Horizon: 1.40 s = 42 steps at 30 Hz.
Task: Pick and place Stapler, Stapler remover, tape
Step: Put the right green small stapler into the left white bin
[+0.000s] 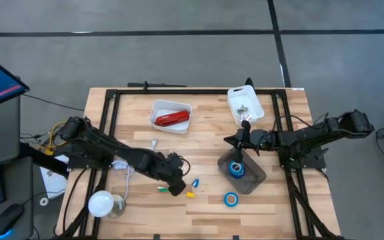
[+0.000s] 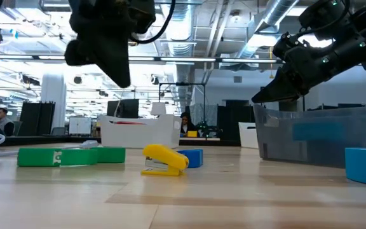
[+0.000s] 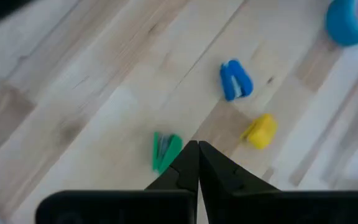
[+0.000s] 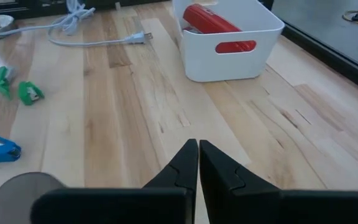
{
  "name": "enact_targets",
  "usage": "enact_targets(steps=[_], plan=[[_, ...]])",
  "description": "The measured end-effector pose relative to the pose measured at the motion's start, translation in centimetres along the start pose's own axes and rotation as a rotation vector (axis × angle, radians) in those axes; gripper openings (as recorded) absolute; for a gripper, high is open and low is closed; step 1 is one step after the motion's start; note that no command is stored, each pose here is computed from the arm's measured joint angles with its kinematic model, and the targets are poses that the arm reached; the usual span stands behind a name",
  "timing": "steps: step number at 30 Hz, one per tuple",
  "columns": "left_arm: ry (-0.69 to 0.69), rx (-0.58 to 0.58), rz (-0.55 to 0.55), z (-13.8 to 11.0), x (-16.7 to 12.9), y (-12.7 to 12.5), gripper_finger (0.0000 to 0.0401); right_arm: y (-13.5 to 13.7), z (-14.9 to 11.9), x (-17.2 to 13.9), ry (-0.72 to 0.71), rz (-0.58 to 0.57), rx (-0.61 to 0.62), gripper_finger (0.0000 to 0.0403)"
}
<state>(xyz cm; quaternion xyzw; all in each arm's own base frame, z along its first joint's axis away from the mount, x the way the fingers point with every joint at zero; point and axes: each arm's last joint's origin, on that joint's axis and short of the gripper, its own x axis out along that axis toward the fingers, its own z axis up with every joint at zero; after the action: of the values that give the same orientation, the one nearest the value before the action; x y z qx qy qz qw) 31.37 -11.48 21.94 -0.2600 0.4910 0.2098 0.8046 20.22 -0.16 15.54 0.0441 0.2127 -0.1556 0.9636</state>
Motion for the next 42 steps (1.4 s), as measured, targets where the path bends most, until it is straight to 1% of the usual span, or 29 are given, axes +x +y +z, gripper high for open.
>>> enact_targets(steps=[4, 7, 11, 13, 16, 18, 24, 27, 31, 37, 42], plan=[[0.064, 0.041, 0.094, 1.4, -0.7, -1.1, 0.0001, -0.3, 0.0, 0.1, 0.000, -0.014, 0.009, 0.0008], [0.088, 0.091, 0.131, 2.3, -0.6, -2.4, 0.0001, -0.4, 0.1, 0.1, 0.000, -0.016, 0.010, 0.0008], [0.141, 0.186, 0.202, 2.3, 1.2, -3.5, 0.0001, -0.4, 0.0, 0.1, 0.001, -0.015, 0.010, 0.0008], [0.175, 0.260, 0.229, 1.9, 2.5, -3.7, 0.0001, -0.4, 0.0, 0.1, 0.007, -0.016, 0.008, 0.0008], [0.228, 0.348, 0.238, 1.5, 4.0, -3.8, 0.0001, -0.4, -0.1, 0.1, 0.015, -0.017, 0.005, 0.0008], [0.274, 0.383, 0.215, 1.2, 4.5, -3.8, 0.0002, -0.4, -0.2, 0.1, 0.023, -0.019, 0.002, 0.0008], [0.339, 0.366, 0.153, 1.6, 4.8, -3.7, 0.0008, -0.4, -0.2, 0.1, 0.027, -0.019, 0.001, 0.0008], [0.350, 0.351, 0.134, 1.9, 4.9, -3.6, 0.0029, -0.4, -0.2, 0.1, 0.027, -0.019, 0.001, 0.0008], [0.350, 0.345, 0.136, 1.9, 5.1, -3.4, 0.0075, -0.4, -0.2, 0.1, 0.027, -0.019, 0.001, 0.0008], [0.369, 0.341, 0.159, 0.9, 6.4, -2.4, 0.0143, -0.4, -0.2, 0.1, 0.030, -0.019, 0.000, 0.0008], [0.373, 0.339, 0.164, 0.2, 7.4, -1.7, 0.0179, -0.4, -0.3, 0.1, 0.039, -0.021, -0.002, 0.0008]])
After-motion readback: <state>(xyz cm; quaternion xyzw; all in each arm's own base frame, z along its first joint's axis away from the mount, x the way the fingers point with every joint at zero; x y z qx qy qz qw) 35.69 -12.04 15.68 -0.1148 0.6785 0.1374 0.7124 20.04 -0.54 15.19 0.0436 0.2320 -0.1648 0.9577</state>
